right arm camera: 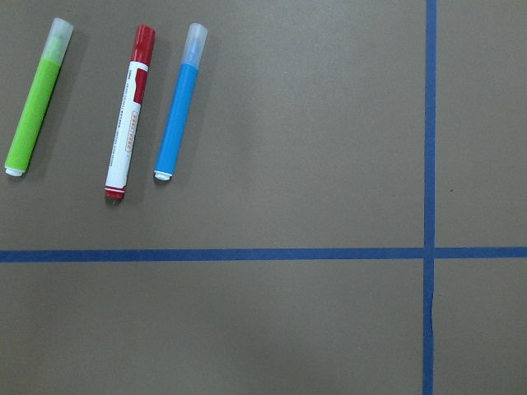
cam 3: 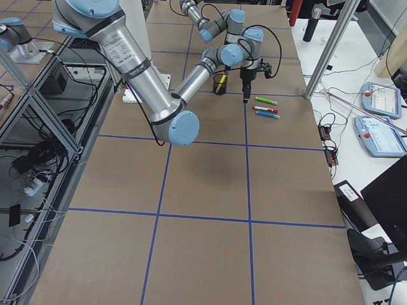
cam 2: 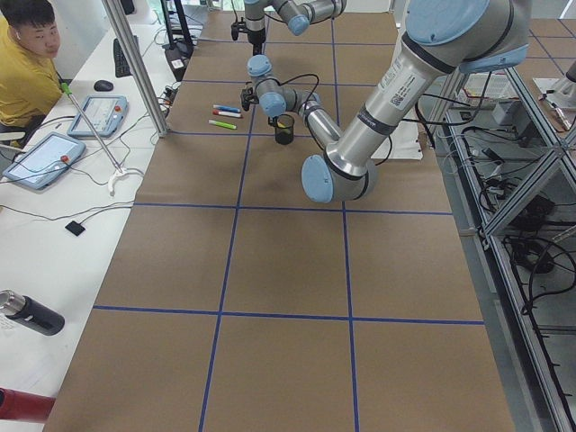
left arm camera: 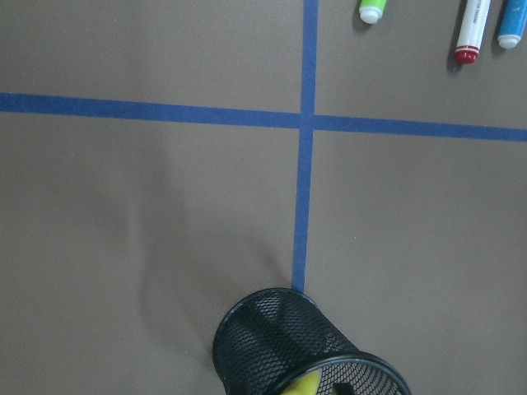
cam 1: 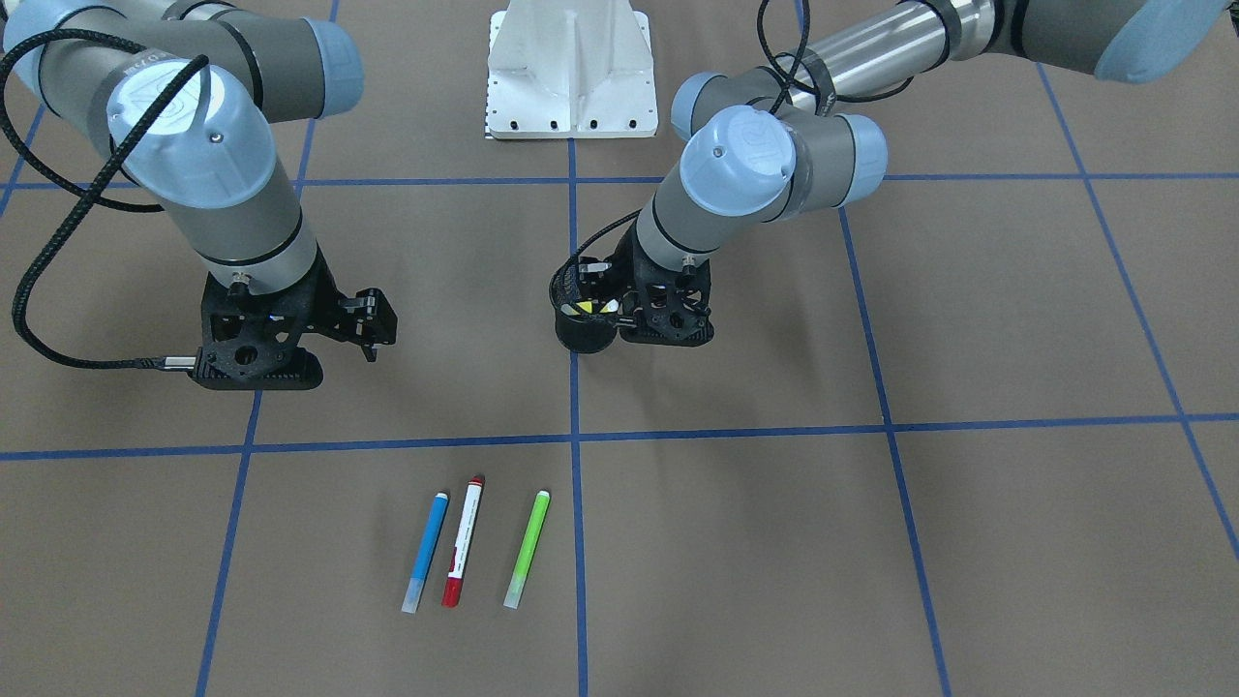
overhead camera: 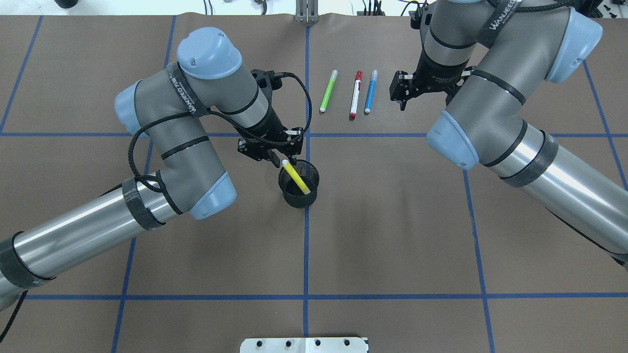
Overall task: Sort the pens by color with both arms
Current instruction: 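Lower the left gripper onto the yellow highlighter in the cup and grasp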
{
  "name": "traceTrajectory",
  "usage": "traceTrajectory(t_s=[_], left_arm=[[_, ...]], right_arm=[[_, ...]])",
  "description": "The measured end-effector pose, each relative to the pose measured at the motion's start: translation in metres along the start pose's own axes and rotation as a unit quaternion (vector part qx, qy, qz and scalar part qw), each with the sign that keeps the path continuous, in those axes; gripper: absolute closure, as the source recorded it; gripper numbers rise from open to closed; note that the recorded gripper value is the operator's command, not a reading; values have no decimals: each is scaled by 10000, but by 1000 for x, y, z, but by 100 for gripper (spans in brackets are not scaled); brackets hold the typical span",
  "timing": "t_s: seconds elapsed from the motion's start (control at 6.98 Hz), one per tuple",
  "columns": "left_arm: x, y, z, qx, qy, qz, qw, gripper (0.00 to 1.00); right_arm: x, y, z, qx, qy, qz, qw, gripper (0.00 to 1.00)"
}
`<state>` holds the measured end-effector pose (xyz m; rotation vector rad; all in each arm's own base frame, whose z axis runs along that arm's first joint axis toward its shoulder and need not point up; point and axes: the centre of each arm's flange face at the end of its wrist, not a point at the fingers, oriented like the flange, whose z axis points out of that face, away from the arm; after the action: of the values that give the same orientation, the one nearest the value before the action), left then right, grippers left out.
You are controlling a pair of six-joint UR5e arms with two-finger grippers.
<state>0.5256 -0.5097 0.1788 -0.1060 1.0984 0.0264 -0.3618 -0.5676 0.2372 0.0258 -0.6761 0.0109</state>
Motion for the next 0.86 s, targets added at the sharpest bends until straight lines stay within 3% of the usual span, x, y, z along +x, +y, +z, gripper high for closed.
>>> traceTrajectory(t_s=[0.14, 0.86], left_arm=[[0, 0, 0, -2, 1, 3, 10000, 64], [1, 2, 2, -14, 7, 21, 10000, 65]], right_arm=[[0, 0, 0, 1, -1, -4, 10000, 1], [-1, 1, 2, -1, 1, -15, 10000, 1]])
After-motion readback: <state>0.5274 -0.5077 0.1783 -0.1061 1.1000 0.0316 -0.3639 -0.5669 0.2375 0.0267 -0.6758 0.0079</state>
